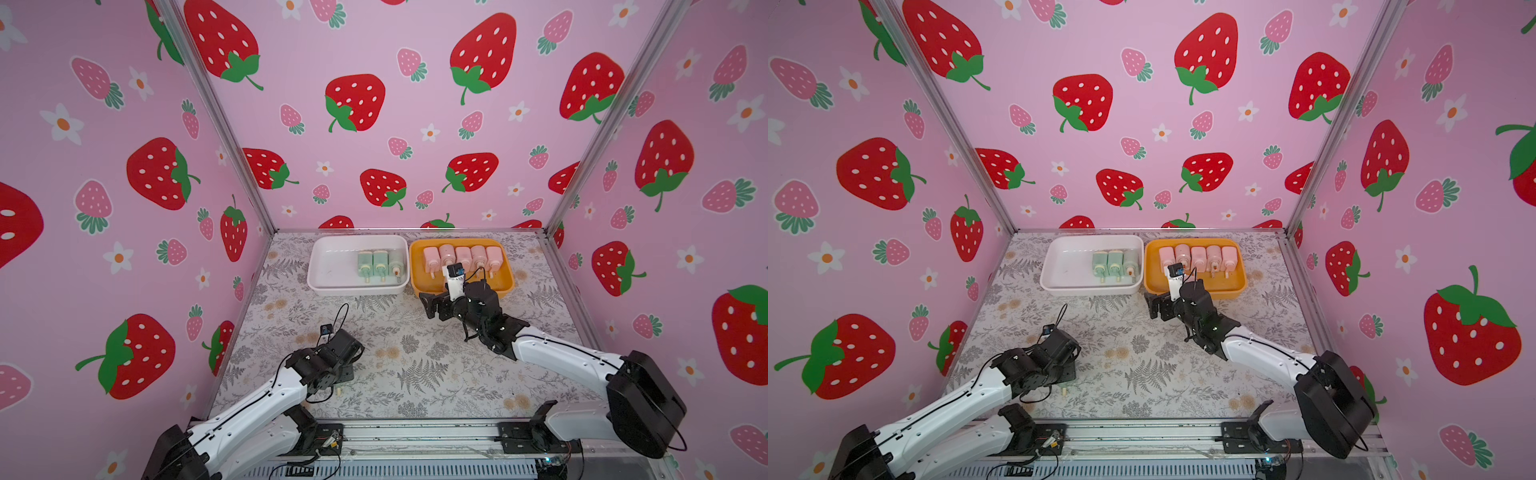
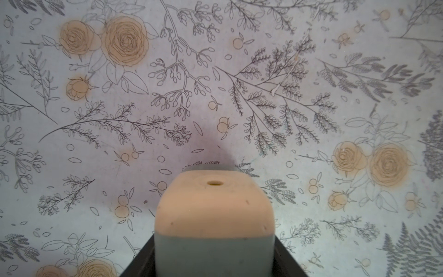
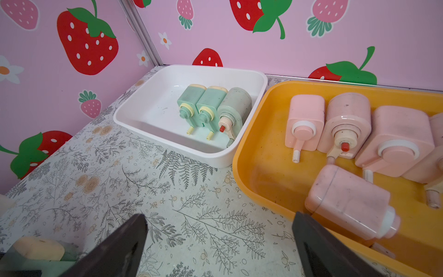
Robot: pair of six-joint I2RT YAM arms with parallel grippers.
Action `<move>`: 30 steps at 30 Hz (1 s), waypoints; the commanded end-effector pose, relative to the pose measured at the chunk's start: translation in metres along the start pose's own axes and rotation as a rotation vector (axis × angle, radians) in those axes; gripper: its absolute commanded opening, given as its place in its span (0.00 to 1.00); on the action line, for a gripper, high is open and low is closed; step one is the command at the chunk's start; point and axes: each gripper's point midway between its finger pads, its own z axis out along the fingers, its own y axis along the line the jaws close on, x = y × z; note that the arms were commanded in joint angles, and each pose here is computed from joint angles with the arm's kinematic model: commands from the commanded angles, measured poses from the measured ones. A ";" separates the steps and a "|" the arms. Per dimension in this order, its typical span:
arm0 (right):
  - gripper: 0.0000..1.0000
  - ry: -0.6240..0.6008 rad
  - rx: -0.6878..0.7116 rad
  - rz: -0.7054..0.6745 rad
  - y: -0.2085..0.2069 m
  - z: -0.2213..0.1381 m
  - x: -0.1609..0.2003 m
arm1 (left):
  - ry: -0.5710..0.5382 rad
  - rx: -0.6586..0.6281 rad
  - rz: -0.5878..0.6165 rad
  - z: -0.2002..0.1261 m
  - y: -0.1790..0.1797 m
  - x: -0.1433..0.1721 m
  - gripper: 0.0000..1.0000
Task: Place the pencil sharpeners by color into the storage box
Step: Pick up the pencil sharpener from the center of the board.
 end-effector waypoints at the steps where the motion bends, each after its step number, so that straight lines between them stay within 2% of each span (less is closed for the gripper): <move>1: 1.00 -0.031 -0.031 -0.021 0.008 -0.003 -0.011 | -0.007 0.015 0.010 -0.005 -0.004 -0.004 0.10; 2: 1.00 -0.031 -0.032 -0.019 0.008 -0.003 -0.011 | -0.009 0.027 0.007 -0.007 -0.007 -0.006 0.00; 5: 1.00 -0.037 -0.022 -0.017 0.006 -0.003 -0.012 | -0.040 0.048 0.014 -0.018 -0.014 -0.018 0.00; 12: 1.00 -0.046 -0.033 -0.010 0.008 -0.005 -0.015 | -0.212 -0.010 -0.001 -0.051 -0.015 -0.075 0.00; 18: 1.00 -0.056 -0.102 -0.023 0.021 -0.009 -0.018 | -0.277 0.027 -0.009 -0.059 -0.033 -0.124 0.00; 23: 1.00 -0.144 -0.096 0.010 0.018 -0.015 -0.029 | -0.365 0.056 0.016 -0.067 -0.046 -0.179 0.00; 30: 1.00 -0.094 -0.098 -0.012 0.019 -0.028 -0.025 | -0.421 0.096 0.029 -0.070 -0.060 -0.241 0.00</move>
